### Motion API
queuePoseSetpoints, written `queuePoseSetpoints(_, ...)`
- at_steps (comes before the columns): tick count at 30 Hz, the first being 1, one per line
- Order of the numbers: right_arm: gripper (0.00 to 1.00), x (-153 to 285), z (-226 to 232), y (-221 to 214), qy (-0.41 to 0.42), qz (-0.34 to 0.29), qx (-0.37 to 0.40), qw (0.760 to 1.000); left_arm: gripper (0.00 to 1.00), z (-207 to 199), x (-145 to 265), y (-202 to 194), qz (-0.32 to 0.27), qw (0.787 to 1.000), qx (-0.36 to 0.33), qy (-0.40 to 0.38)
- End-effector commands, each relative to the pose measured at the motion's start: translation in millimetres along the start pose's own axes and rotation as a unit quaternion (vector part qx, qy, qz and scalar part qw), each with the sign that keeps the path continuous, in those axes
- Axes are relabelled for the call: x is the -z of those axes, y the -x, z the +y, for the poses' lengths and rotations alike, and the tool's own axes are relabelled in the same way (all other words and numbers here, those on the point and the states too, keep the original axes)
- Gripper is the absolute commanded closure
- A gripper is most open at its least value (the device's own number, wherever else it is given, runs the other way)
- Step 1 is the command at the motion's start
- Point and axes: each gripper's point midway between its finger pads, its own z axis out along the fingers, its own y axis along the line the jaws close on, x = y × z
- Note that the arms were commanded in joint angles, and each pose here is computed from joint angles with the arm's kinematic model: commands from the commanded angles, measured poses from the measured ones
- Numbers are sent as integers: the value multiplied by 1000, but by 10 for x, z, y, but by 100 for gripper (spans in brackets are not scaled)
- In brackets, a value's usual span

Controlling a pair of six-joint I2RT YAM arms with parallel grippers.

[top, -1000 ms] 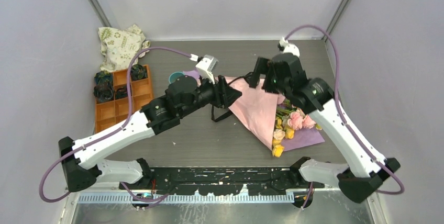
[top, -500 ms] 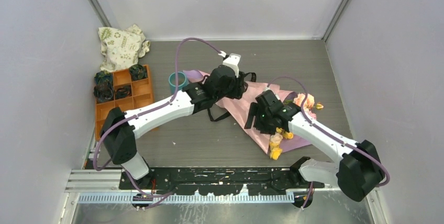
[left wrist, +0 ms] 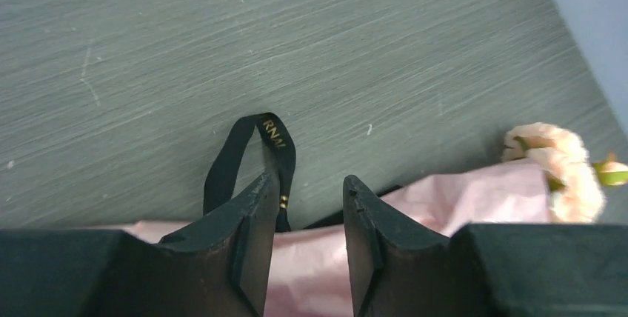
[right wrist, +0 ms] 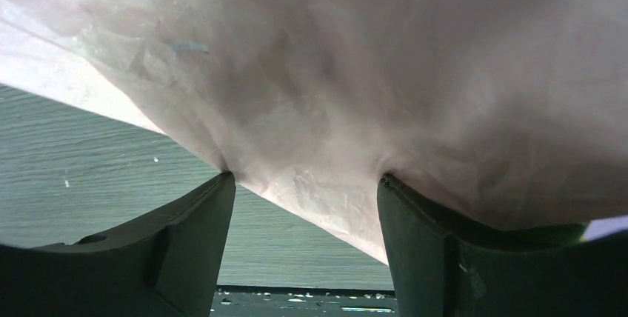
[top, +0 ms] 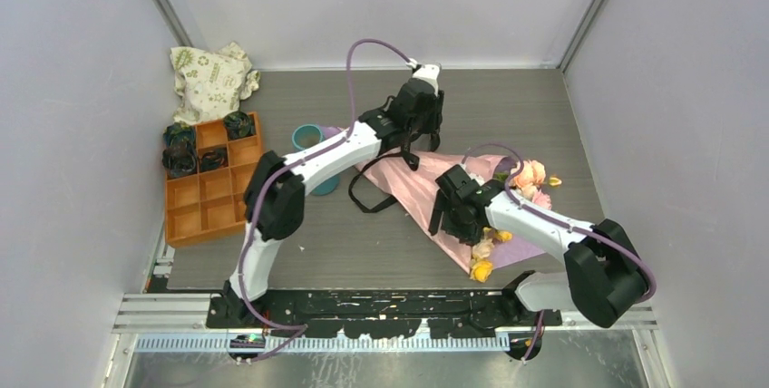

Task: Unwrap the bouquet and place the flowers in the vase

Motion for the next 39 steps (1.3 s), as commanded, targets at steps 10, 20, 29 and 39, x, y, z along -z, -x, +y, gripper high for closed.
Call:
queuePoseSetpoints(10, 23, 76, -532, 255, -54, -26, -98, 993, 66, 268, -544, -1077, 114, 993, -14, 28)
queuePoseSetpoints(20, 22, 184, -726, 1073, -62, -65, -175, 980, 72, 145, -53, -1406, 135, 990, 50, -4)
queuePoseSetpoints(29, 26, -329, -647, 1894, -54, -49, -206, 976, 73, -170, 267, -1664, 153, 987, 24, -32)
queuePoseSetpoints(39, 31, -547, -127, 2696, 25, -67, -203, 977, 77, -386, 336, -1926, 184, 981, 22, -60)
